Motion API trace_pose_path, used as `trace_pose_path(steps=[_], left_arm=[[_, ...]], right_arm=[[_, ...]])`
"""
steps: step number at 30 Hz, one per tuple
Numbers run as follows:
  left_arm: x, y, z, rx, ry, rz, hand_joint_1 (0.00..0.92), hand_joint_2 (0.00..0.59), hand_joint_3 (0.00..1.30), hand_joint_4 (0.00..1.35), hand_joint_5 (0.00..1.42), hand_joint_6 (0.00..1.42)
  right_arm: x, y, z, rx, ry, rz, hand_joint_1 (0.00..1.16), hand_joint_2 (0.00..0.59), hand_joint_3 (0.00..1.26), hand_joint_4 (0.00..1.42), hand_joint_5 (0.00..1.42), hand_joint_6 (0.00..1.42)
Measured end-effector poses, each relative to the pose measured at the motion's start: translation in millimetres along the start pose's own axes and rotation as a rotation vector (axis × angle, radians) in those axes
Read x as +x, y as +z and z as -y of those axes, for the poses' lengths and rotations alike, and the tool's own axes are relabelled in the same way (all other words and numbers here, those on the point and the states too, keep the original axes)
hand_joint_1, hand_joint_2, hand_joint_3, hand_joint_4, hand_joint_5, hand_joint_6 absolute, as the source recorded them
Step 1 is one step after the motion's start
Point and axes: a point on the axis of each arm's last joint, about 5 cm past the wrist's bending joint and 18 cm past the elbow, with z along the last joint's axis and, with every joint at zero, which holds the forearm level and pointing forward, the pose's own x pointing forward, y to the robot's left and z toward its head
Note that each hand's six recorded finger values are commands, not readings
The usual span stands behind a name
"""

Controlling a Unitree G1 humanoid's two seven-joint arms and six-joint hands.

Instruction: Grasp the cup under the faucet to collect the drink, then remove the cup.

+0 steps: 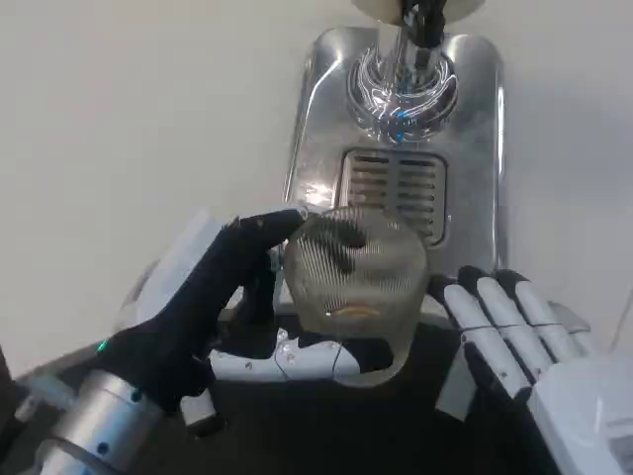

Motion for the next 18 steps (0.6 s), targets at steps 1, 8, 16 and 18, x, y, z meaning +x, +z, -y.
trace_pose_path(steps=[1,8,16,18], left_arm=[[2.5,-0.4,-0.7,0.001,0.003,0.004,0.696,0.11,1.08,1.23,1.36,1.42],[25.8,-12.0,-5.4,0.011,0.073,-0.021,0.697,0.109,1.08,1.23,1.36,1.42],[73.4,-30.3,-5.8,0.018,0.154,-0.062,0.697,0.109,1.08,1.23,1.36,1.42],[76.7,-34.8,1.1,0.004,0.132,-0.08,0.697,0.109,1.08,1.23,1.36,1.42]], right_arm=[[-0.6,-1.7,0.4,-0.001,-0.002,-0.014,0.88,0.277,0.07,0.02,0.01,0.1],[-3.4,-9.0,3.2,0.016,-0.019,-0.061,0.88,0.291,0.07,0.02,0.01,0.1],[-1.9,-4.7,2.1,0.046,-0.021,-0.035,0.88,0.295,0.08,0.02,0.01,0.1],[-1.7,-4.5,1.9,0.045,-0.02,-0.035,0.88,0.296,0.08,0.02,0.01,0.1]])
